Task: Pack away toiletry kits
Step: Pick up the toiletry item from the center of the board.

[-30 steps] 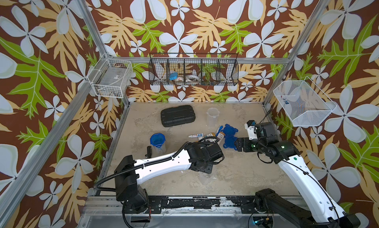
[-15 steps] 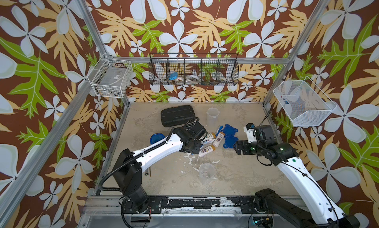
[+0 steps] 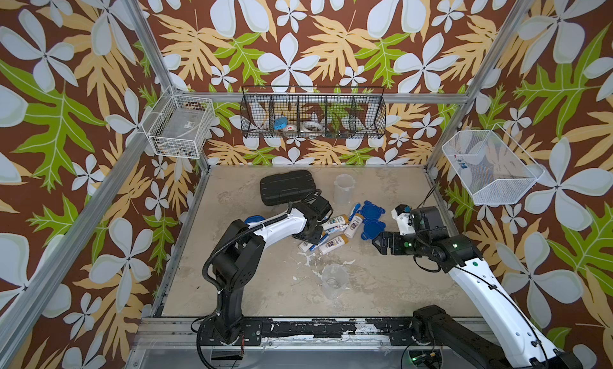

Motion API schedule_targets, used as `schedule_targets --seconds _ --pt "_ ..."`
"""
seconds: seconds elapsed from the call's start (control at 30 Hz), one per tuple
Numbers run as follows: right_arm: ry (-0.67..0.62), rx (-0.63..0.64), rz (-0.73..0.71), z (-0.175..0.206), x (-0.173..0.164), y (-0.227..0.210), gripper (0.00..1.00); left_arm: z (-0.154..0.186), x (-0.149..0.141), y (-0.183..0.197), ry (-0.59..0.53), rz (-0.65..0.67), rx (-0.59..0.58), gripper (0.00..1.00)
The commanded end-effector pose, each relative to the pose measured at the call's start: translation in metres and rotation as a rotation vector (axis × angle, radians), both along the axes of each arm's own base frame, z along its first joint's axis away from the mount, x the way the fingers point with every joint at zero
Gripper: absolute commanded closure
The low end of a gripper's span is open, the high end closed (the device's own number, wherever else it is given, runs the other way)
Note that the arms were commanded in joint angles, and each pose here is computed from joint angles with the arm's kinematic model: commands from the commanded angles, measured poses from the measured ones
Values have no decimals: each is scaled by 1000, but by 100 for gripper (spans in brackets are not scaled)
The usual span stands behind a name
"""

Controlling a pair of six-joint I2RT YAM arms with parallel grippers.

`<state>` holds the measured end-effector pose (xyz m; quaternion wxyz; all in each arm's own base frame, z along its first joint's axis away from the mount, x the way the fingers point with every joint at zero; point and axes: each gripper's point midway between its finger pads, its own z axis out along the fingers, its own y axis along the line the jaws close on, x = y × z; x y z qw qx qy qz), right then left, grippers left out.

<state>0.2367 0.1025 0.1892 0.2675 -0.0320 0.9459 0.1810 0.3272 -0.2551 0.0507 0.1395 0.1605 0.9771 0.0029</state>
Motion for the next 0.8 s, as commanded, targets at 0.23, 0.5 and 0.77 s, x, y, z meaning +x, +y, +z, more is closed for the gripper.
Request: schedule_targets --seconds 0.23,0.5,0.77 --pt "-10 15 -7 3 9 4 0 -28 14 3 23 -29 31 44" --pt "-11 20 -15 0 7 3 0 -42 2 15 44 -18 52 57" --pt "-2 117 18 4 2 18 0 15 10 12 -72 -13 -16 73"
